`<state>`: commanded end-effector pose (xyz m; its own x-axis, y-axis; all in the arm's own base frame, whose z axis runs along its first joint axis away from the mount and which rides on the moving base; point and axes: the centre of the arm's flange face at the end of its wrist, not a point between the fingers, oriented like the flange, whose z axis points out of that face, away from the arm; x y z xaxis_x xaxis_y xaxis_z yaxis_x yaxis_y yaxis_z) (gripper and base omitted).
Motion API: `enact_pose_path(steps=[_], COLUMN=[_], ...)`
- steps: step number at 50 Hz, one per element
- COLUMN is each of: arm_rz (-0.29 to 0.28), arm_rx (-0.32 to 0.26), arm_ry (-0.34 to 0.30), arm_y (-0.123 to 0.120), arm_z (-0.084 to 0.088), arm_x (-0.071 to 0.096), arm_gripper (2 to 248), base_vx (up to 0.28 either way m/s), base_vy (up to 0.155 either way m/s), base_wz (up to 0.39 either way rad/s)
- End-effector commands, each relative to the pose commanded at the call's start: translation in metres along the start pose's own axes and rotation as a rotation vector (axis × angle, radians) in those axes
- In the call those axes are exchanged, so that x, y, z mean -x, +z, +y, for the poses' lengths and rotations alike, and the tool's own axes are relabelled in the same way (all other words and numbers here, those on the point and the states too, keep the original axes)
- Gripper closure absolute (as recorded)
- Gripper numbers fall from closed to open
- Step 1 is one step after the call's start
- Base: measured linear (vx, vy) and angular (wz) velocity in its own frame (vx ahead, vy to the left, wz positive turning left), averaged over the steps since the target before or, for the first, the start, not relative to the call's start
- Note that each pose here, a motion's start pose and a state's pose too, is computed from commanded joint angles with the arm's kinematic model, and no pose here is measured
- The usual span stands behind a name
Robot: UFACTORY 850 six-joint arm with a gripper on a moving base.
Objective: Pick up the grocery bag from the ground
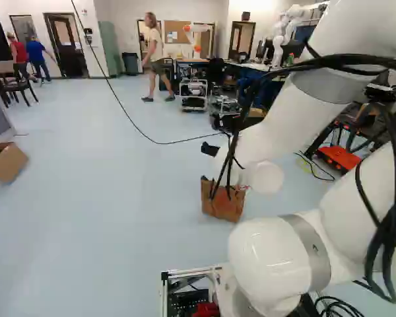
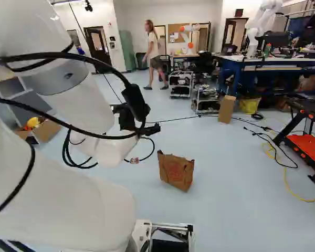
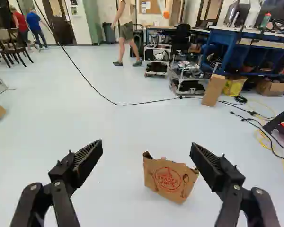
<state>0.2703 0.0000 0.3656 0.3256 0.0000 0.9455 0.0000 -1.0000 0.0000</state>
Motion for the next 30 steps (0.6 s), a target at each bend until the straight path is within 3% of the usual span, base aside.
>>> enact_pose_path(steps=[9, 30], arm_rz=[-0.038, -0.104], arm_rx=[-0.002, -0.005], arm_ry=[-0.087, -0.101], arm_y=[0.022, 0.074], arm_z=[0.000, 0.000], arm_x=[-0.002, -0.002], arm_gripper=[3, 3], base_vx=[0.000, 0.000], base_vy=[0.000, 0.000], base_wz=[0.000, 0.000])
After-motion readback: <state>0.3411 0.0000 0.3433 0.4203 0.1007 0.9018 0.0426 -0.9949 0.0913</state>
